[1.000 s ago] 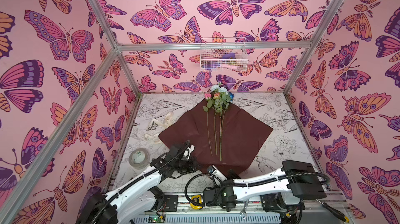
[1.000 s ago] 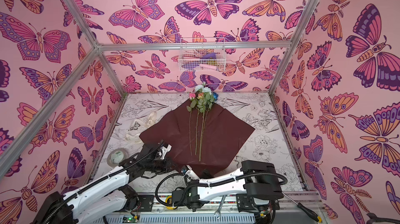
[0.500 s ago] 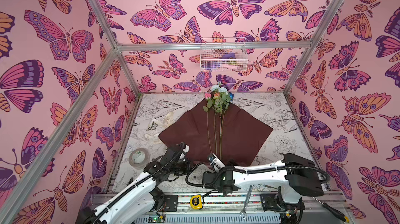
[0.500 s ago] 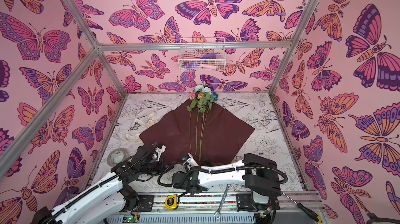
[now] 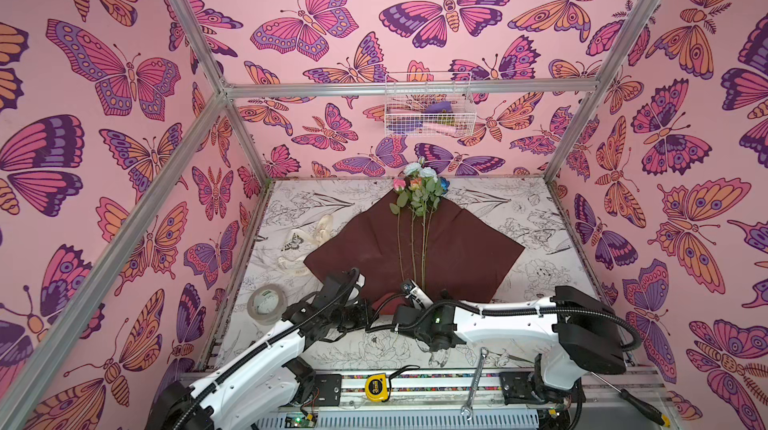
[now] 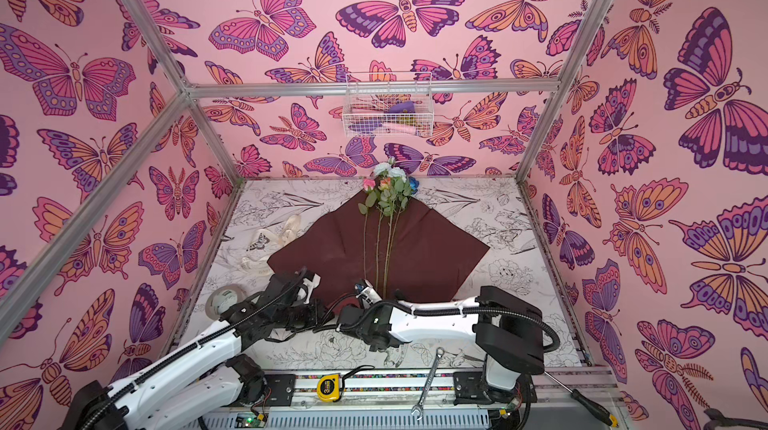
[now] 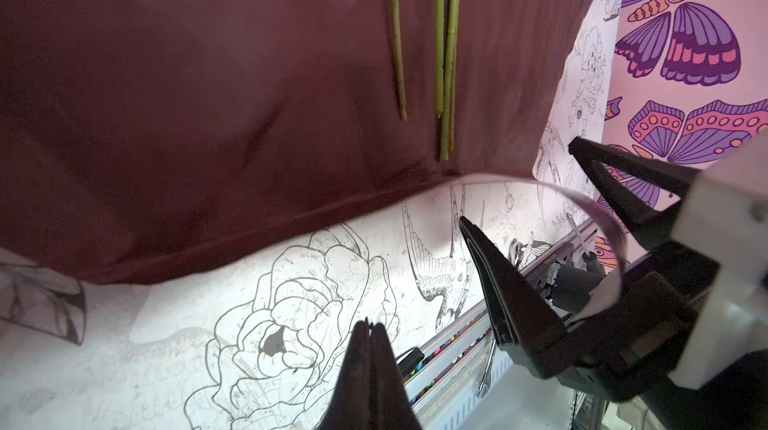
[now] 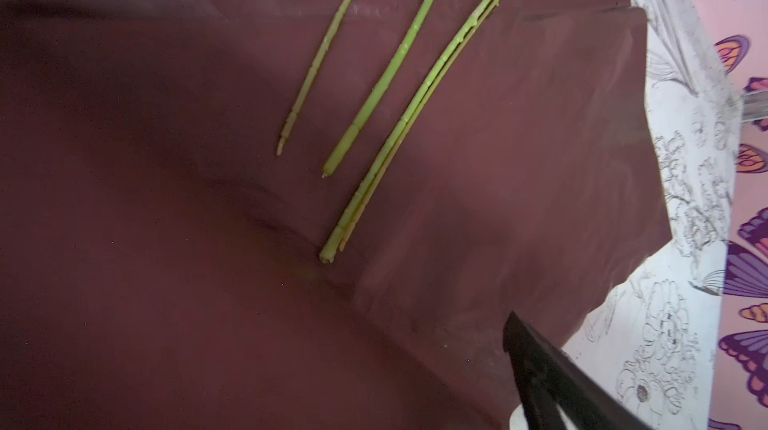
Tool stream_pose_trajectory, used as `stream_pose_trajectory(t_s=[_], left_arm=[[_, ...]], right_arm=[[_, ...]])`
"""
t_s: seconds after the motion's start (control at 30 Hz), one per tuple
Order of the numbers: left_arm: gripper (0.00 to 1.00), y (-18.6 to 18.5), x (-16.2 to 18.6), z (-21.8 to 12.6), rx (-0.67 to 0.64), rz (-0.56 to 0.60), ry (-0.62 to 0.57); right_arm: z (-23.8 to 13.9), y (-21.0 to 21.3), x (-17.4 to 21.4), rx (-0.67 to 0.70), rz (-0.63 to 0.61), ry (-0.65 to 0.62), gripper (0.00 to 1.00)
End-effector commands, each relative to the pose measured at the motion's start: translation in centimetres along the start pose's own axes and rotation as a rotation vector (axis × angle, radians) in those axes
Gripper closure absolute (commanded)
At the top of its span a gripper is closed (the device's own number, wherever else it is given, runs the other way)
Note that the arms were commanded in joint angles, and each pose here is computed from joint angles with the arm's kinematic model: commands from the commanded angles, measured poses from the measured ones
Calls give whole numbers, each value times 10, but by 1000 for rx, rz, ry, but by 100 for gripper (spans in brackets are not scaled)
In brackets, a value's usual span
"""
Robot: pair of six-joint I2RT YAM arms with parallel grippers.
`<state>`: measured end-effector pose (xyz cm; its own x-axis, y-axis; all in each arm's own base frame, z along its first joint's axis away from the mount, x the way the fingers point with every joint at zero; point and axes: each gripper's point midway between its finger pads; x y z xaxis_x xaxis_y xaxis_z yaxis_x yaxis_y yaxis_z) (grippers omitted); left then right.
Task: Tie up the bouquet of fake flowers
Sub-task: 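Lift the near paper corner up over the stems with the right gripper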
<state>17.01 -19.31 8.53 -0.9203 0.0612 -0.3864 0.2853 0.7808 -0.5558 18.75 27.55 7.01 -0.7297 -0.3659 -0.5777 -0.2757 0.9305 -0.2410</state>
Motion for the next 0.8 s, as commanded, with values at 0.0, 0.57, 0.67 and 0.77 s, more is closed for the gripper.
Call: stream_pose_trajectory(t_s=[0.0,0.57,0.67,0.77], left_arm=[[97,1,-13,4,-17,45,-26],[100,9,-28,44,-7,20,-19],[100,13,-23,47,-13,7,4],[100,18,-19,49,-20,-1,16]], right_arm=[[-4,5,-12,-83,72,-4,2],[9,-11,-39,-95,169,-17,2],[6,-8,-47,-127,151,-29,1],[-5,-7,-57,-181,146,-46,1]])
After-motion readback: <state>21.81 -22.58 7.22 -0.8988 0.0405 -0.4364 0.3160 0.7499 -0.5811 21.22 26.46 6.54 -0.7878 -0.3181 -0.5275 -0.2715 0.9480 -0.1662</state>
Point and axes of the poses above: each gripper's point midway between its finger pads, its own z axis out along the fingers, its own y axis along the line the jaws close on, x = y × z, and after that the axes turned 15 degrees about z, right-handed
